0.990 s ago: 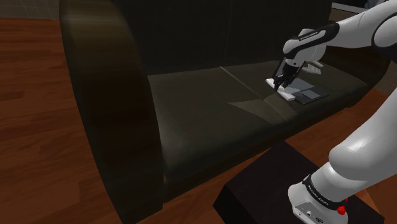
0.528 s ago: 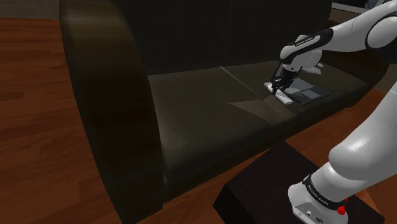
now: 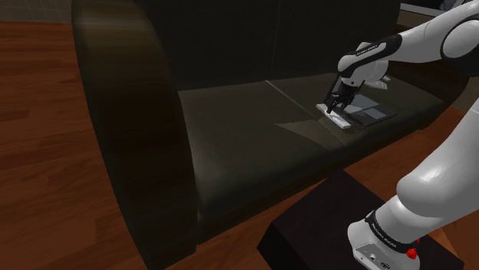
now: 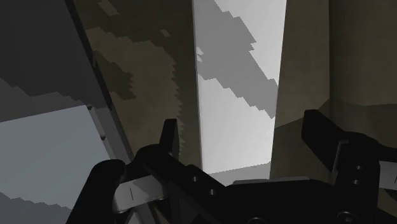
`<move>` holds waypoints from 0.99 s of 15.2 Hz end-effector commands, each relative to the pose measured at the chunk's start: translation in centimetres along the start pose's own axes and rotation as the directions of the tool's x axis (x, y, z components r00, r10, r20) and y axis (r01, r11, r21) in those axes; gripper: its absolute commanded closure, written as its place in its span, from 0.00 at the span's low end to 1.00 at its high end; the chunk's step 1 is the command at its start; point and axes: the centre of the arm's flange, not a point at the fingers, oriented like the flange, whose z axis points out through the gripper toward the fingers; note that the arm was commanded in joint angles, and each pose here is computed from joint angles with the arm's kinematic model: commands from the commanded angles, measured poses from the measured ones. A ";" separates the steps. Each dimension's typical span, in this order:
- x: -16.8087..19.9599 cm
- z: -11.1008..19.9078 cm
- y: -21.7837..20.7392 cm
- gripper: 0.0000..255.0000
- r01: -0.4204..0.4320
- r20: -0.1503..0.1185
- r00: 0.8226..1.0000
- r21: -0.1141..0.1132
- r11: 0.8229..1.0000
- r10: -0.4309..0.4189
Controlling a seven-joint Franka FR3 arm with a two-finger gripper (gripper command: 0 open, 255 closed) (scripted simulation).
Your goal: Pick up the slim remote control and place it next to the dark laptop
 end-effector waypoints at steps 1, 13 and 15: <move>0.0 0.0 0.0 0.00 0.000 0.000 1.000 0.000 1.000 0.000; 0.0 -5.0 0.0 0.00 0.000 0.000 1.000 0.000 1.000 0.000; 0.0 -5.0 0.0 0.00 0.000 0.000 1.000 0.000 1.000 0.000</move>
